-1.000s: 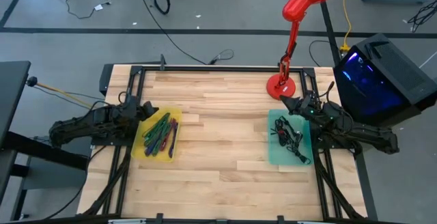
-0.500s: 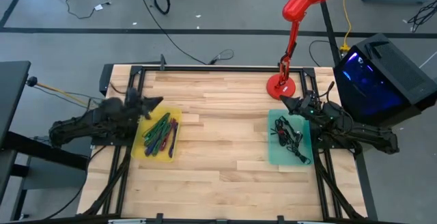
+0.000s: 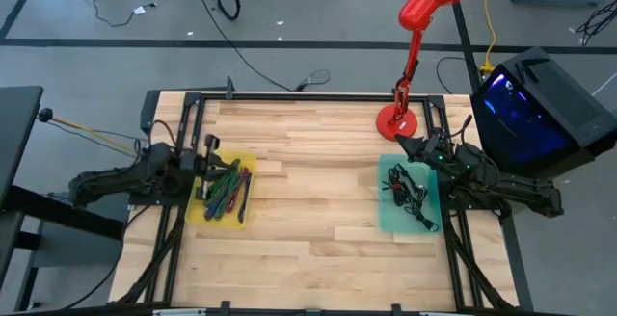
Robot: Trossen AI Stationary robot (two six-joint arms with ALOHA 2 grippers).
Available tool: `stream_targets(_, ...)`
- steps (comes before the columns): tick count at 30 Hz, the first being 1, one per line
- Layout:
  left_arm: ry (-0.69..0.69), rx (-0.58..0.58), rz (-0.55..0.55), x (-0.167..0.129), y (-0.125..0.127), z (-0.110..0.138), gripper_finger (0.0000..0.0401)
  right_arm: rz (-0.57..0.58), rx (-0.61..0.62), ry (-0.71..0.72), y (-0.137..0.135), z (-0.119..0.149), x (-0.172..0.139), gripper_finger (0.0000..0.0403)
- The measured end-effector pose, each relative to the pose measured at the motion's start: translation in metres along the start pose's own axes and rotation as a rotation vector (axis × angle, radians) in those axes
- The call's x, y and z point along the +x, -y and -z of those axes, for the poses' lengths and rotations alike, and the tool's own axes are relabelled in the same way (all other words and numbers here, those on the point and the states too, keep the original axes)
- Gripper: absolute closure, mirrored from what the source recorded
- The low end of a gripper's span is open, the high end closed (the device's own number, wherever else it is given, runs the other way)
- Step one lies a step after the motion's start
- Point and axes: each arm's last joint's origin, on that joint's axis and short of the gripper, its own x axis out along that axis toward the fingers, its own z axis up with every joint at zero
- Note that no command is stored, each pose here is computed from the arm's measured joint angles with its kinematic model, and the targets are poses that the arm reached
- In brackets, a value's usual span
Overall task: Pick & Place USB Port
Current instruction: Return to Home Position
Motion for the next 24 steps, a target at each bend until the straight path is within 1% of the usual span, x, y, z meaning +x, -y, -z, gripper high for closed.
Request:
stream_targets(2,0.011,0.005,0.014,0.0,0.001,-0.001,0.0376,0.0,0.0,-0.001,0.0,0.0,0.0,0.0387)
stream_targets(9,-0.032,-0.019,0.041,0.0,0.002,0.003,0.0376,0.0,0.0,-0.001,0.0,0.0,0.0,0.0387)
stream_targets(12,-0.038,-0.023,0.022,-0.001,0.0,0.004,0.0376,0.0,0.0,-0.001,0.0,0.0,0.0,0.0387)
stream_targets(14,-0.033,-0.051,0.002,-0.001,-0.004,0.003,0.0376,0.0,0.0,-0.001,0.0,0.0,0.0,0.0387)
stream_targets(17,-0.046,-0.143,-0.055,-0.003,-0.009,0.005,0.0376,0.0,0.0,-0.001,0.0,0.0,0.0,0.0387)
stream_targets(20,-0.045,-0.197,-0.119,-0.004,-0.013,0.005,0.0376,0.0,0.0,-0.001,0.0,0.0,0.0,0.0387)
stream_targets(24,-0.044,-0.207,-0.14,-0.005,-0.015,0.005,0.0376,0.0,0.0,-0.001,0.0,0.0,0.0,0.0387)
